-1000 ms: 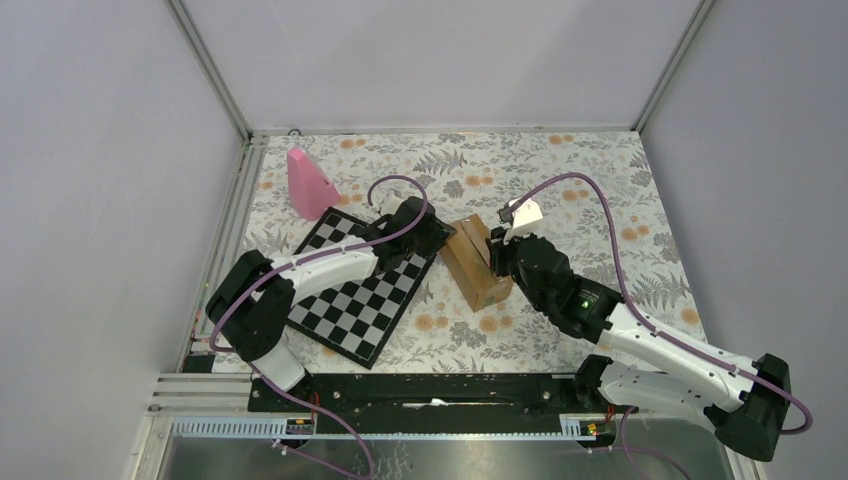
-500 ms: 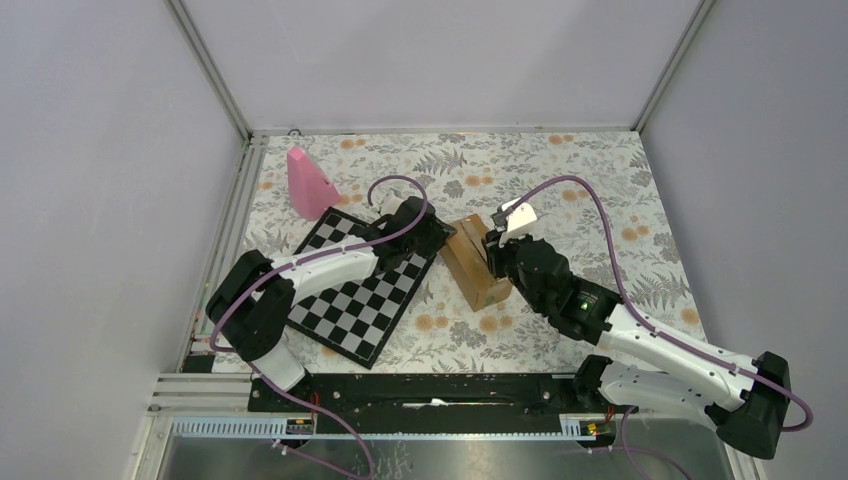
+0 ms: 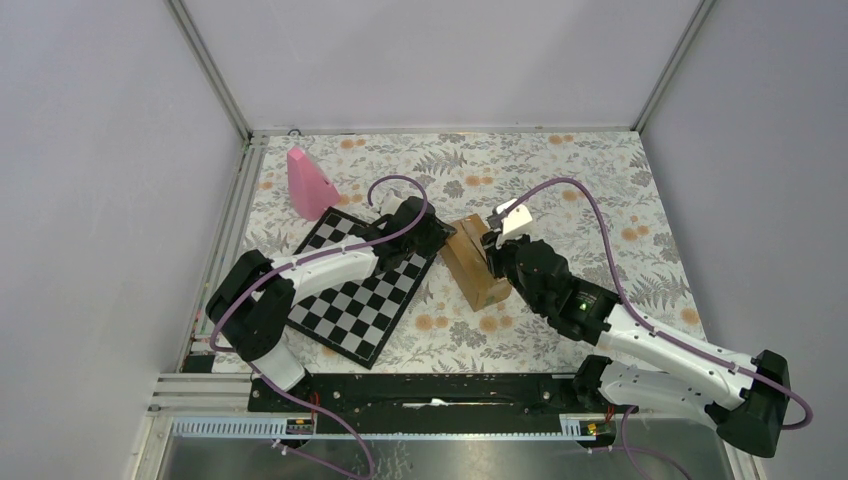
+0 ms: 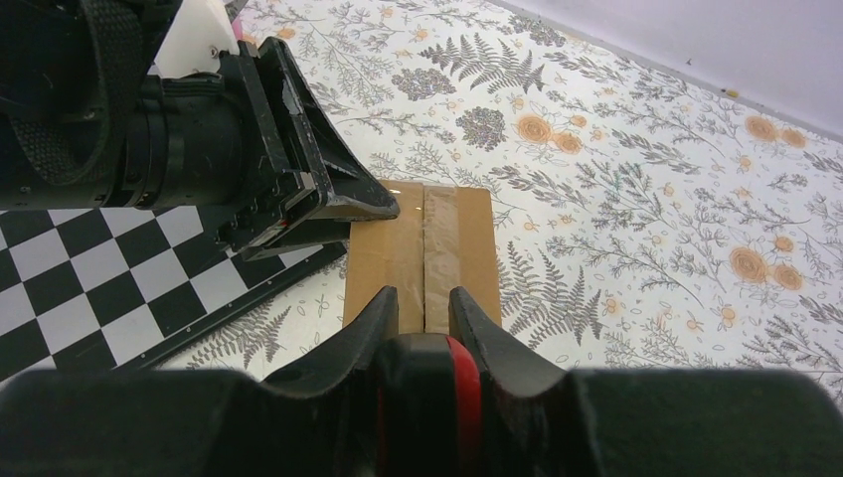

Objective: Unpack the express box
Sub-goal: Cut the express box at the center of the board.

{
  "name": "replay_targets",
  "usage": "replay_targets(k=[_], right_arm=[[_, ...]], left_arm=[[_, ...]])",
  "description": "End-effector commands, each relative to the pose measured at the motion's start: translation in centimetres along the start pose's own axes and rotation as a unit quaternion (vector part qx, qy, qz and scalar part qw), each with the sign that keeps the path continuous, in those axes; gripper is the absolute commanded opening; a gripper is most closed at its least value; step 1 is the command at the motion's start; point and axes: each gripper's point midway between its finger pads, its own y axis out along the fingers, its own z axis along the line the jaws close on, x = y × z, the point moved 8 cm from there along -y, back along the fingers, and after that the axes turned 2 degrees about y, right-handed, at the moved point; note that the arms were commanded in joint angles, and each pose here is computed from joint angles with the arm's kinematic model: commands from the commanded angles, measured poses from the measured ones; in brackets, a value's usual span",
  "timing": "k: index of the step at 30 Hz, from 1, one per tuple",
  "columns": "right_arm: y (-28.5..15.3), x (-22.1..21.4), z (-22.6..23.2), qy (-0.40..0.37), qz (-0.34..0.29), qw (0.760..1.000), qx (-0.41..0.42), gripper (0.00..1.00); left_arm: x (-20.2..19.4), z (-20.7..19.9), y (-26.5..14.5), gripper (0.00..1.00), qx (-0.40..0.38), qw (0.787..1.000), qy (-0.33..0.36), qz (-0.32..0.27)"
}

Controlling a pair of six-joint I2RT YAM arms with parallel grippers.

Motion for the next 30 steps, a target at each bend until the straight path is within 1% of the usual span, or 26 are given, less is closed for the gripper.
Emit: replay_targets(k=[1,17,26,30], right_arm=[[0.1,1.6,0.4,-0.005,-0.033,0.999,0.006,0.00],[0.4,-0.3,0.6,-0.004,-0.014,1.000,0.007,0.00],[0.9,-1.2,1.1,-0.029,0.000,1.000,-0.001,0.00],[0.7,-1.2,1.2,-0.025,0.000,1.000,0.003,0.00]], left_arm=[[-0.6,3.7,1.4,0.00,0.085,0.996,0.017,0.005],[-0.6,4.0,1.4,0.00,0.088,0.996,0.014,0.008],[-0.6,4.0,1.5,0.00,0.088,0.996,0.013,0.010],[-0.5,4.1,1.6,0.00,0.090,0.996,0.011,0.011]])
